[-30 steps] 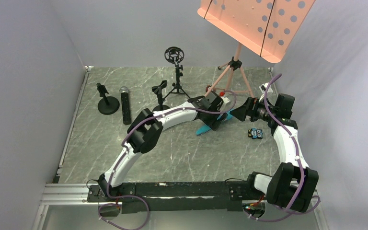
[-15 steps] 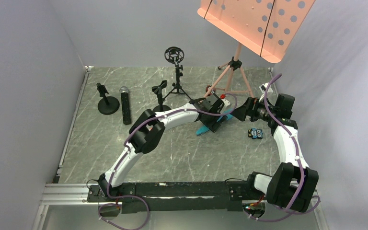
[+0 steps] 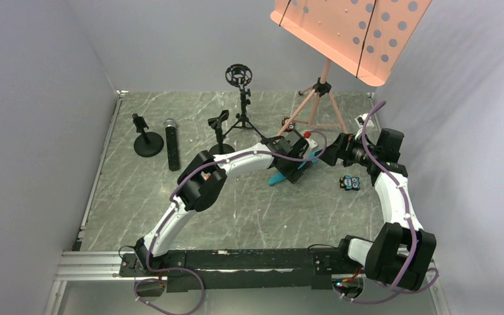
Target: Attach the microphones to the stand
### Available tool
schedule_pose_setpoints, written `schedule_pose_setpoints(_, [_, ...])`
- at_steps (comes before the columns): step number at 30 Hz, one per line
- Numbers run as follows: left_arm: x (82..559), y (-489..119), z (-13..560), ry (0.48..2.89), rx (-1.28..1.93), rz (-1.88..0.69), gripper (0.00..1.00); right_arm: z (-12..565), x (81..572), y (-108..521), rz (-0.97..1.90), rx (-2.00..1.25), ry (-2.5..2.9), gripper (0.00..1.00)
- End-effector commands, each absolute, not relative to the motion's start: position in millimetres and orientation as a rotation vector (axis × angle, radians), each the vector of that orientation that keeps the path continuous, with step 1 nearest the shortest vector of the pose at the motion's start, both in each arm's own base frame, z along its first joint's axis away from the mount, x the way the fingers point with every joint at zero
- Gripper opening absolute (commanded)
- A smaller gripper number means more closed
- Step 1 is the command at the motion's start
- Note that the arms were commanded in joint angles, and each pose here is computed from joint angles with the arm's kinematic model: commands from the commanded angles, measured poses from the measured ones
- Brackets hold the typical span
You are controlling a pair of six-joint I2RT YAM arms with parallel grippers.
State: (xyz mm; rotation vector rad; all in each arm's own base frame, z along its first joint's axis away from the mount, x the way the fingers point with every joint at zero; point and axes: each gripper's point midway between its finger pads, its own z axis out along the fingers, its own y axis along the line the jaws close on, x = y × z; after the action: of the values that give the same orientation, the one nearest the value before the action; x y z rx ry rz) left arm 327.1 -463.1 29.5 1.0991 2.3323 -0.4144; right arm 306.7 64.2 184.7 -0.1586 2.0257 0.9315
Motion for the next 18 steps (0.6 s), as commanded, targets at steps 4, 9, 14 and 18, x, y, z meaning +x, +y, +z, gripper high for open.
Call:
schedule_pose_setpoints(4, [329.3,-460.2,79.9,2.235,1.074,-0.413,0.79,199.0,310.3,61.2,0.903,-0.176,1.978,1.0])
schedule_pose_setpoints(9, [330.4,-452.0,116.8,2.178,1.047,-0.437,0.85,201.3,309.8,59.4,0.895,-0.171,1.972,1.0])
schedule_pose_setpoints(14, [334.4,-438.4,156.5,2.136,1.002,-0.484,0.87,204.8,308.2,60.2,0.893,-0.181,1.962,1.0])
schedule_pose_setpoints(18, [329.4,-434.9,170.0,2.118,0.997,-0.581,0.87,203.6,308.5,60.1,0.898,-0.175,1.966,1.0])
